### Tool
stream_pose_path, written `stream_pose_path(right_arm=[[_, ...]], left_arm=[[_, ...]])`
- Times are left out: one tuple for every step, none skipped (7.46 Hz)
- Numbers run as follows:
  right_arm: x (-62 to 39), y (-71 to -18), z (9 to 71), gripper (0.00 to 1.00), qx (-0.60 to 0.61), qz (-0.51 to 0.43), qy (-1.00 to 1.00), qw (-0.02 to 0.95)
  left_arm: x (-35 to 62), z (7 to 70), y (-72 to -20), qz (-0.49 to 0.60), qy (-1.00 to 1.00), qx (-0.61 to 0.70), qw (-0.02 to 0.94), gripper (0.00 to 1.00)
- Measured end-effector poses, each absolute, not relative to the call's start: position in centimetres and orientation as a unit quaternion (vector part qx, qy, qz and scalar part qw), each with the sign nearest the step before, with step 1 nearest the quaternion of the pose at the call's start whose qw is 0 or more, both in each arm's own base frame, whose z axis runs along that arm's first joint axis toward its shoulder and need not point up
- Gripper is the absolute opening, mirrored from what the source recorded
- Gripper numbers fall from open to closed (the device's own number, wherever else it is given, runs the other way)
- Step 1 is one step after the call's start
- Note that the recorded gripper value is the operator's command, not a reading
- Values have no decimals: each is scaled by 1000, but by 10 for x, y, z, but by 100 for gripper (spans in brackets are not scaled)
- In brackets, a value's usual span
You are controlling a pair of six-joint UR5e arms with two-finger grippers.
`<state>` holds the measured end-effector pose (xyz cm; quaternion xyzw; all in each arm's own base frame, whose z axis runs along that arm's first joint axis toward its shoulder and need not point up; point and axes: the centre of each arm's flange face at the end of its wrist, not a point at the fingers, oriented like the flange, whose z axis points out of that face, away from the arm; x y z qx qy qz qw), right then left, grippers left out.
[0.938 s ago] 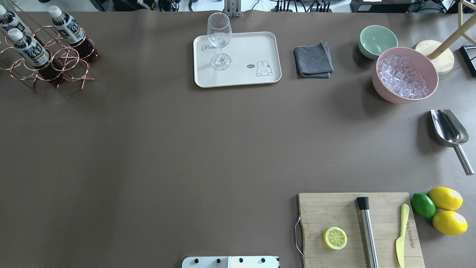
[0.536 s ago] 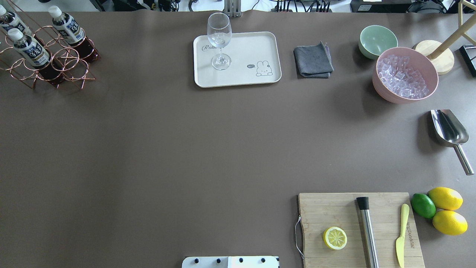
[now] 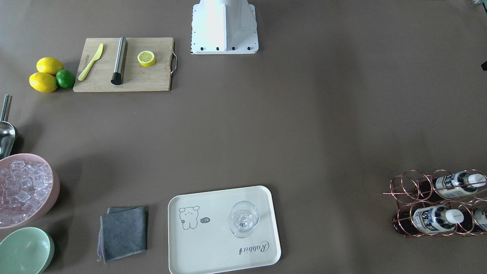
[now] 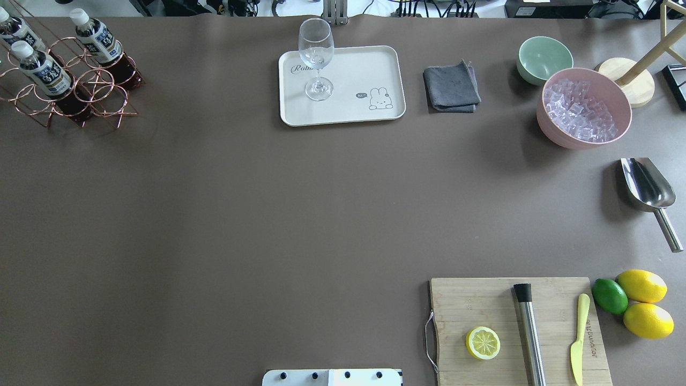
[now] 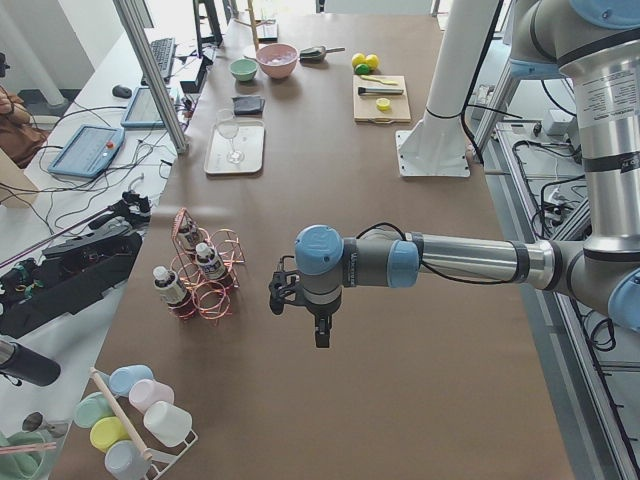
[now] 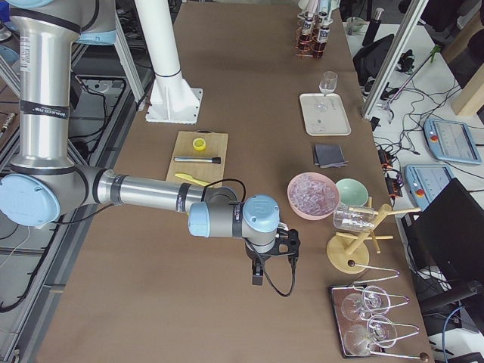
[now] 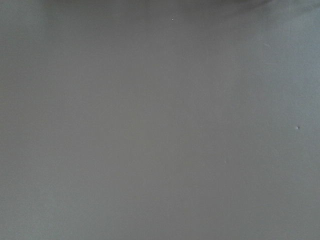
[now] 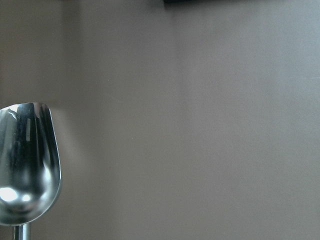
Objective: Take tea from basket to plate
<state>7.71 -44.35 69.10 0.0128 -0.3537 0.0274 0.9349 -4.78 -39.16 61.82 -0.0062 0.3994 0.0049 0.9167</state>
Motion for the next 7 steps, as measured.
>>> stream_pose_path(right_arm=[[77, -443, 691, 99, 13, 27, -354, 935], [77, -443, 691, 99, 13, 27, -354, 935], [77, -443, 691, 99, 12, 28, -354, 935], [77, -443, 692, 99, 12, 28, -354, 935], [77, -443, 692, 99, 12, 28, -354, 935], [77, -443, 692, 99, 12, 28, -354, 935], [77, -443, 692, 99, 12, 28, -354, 935]], left_arm=[[-48, 619, -391, 5, 399, -7, 917, 98], [-48, 618, -391, 4, 399, -6, 917, 98], [-48, 618, -391, 5, 399, -5, 917, 98], [-48, 617, -392, 5, 399, -5, 917, 98], [-48, 617, -392, 5, 399, -4, 917, 98], [-48, 617, -392, 5, 399, -4, 917, 98], [-48, 616, -391, 5, 400, -4, 917, 98]])
